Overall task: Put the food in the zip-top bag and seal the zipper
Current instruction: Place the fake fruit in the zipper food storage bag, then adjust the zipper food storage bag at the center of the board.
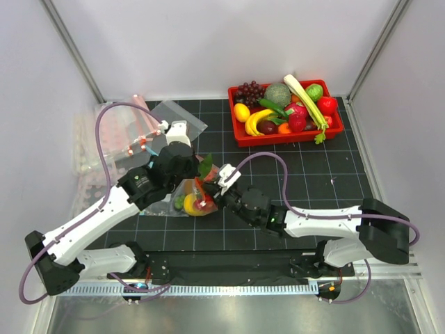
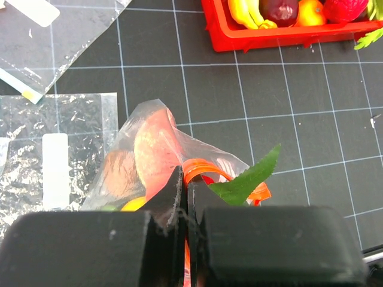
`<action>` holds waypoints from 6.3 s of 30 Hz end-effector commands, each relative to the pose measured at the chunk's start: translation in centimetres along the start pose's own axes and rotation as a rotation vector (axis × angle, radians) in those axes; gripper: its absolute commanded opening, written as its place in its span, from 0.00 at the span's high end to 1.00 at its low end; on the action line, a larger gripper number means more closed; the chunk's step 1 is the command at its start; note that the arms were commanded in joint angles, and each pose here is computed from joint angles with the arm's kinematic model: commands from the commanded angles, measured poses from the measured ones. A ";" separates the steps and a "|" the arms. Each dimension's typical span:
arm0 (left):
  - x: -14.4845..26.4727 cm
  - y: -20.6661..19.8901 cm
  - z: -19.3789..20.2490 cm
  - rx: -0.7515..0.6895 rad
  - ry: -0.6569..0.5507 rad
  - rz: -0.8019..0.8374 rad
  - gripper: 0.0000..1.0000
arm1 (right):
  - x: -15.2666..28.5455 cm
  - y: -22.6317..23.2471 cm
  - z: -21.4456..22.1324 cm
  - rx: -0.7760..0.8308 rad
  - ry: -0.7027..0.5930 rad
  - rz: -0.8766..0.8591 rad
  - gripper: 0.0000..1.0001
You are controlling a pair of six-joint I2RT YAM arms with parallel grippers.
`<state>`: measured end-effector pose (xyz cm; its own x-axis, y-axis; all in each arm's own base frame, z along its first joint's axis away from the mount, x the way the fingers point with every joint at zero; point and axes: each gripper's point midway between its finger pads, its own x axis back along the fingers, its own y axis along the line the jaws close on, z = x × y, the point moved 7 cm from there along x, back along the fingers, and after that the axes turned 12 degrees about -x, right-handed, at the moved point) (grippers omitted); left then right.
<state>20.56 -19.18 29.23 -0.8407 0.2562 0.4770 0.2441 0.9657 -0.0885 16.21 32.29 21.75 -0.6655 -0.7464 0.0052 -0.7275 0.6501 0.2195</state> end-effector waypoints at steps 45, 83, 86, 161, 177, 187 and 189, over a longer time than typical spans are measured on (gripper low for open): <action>1.5 -0.1 -2.2 0.057 -0.144 0.072 0.97 | -0.2 -0.2 -4.7 -0.223 -0.070 0.008 0.71; 2.8 0.0 -2.4 0.044 -0.192 0.152 0.97 | -2.8 -1.5 -1.6 -0.207 -0.006 0.108 0.93; 3.0 0.1 -2.4 0.043 -0.196 0.151 0.97 | -3.7 -1.1 -0.4 -0.192 0.031 0.107 0.93; -0.2 -4.2 -1.0 0.072 -0.007 0.325 0.98 | 0.4 -1.9 -8.7 -0.417 0.016 0.109 0.99; 2.3 -5.9 -1.9 0.044 -0.059 0.581 0.95 | 3.0 -3.2 -10.5 -0.456 -0.106 0.175 0.99; 2.1 -5.5 -1.5 0.075 -0.031 0.532 0.91 | 4.0 -4.1 -11.3 -0.453 -0.077 0.294 0.99; 0.2 -5.6 -0.7 0.070 0.043 0.464 0.92 | 3.8 -4.3 -11.1 -0.450 -0.074 0.311 0.99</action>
<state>18.03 -23.49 31.03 -0.6211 0.6976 0.3572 0.5958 0.7163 -0.3631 18.18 25.24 29.28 -0.8261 -0.5518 0.1145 -0.3945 0.7113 0.5817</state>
